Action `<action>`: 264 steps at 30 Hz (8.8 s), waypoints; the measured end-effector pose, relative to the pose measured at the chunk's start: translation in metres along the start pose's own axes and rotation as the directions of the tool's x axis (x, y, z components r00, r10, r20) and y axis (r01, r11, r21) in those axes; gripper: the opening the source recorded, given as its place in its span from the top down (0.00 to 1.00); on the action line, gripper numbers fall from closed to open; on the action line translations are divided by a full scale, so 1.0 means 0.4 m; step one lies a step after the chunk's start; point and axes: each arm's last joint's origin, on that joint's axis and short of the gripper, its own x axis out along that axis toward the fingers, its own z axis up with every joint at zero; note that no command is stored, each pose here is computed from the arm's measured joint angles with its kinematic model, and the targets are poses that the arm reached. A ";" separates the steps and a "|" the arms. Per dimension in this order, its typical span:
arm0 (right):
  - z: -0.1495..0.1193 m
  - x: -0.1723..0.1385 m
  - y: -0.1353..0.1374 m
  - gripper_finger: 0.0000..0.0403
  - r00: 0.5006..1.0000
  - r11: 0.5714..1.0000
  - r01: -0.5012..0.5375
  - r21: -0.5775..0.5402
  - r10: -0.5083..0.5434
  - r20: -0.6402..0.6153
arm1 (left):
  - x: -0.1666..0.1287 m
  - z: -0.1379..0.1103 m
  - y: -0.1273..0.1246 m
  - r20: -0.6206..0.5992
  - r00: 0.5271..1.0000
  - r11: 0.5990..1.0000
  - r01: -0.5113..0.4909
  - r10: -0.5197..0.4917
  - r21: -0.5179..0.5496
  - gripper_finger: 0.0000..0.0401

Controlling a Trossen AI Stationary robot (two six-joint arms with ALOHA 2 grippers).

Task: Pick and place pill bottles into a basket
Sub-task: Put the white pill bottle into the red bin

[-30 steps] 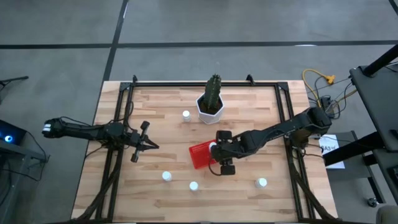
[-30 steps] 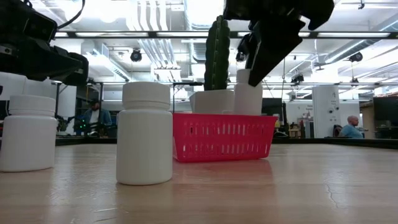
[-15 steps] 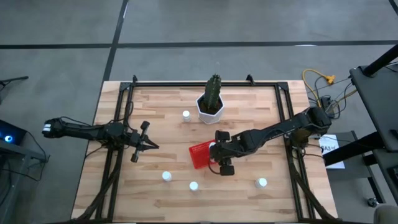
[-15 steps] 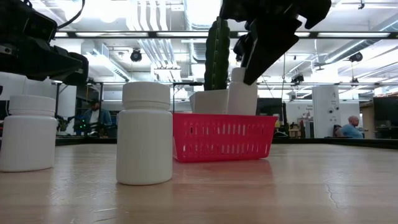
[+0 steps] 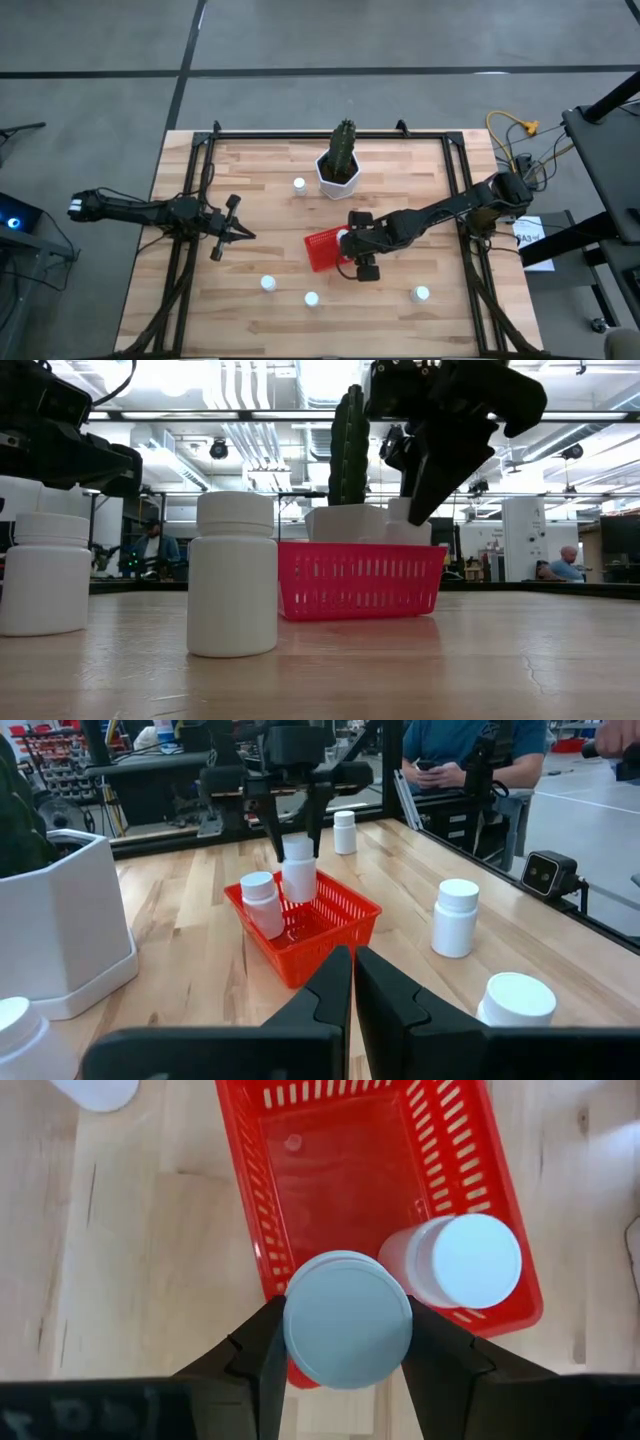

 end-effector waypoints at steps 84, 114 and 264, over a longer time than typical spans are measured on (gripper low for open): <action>-0.035 0.051 -0.035 0.57 0.996 0.995 -0.086 0.041 0.086 0.002 | 0.000 0.000 0.000 0.002 1.000 1.000 -0.001 0.001 0.000 1.00; -0.033 0.051 -0.034 0.55 0.996 0.995 -0.087 0.040 0.087 0.008 | 0.000 0.000 0.000 0.001 1.000 1.000 0.000 0.000 0.000 1.00; -0.550 -0.266 -0.089 0.98 0.423 0.998 0.056 -0.037 0.010 0.906 | -0.002 0.003 0.001 0.013 1.000 1.000 -0.010 0.009 0.028 1.00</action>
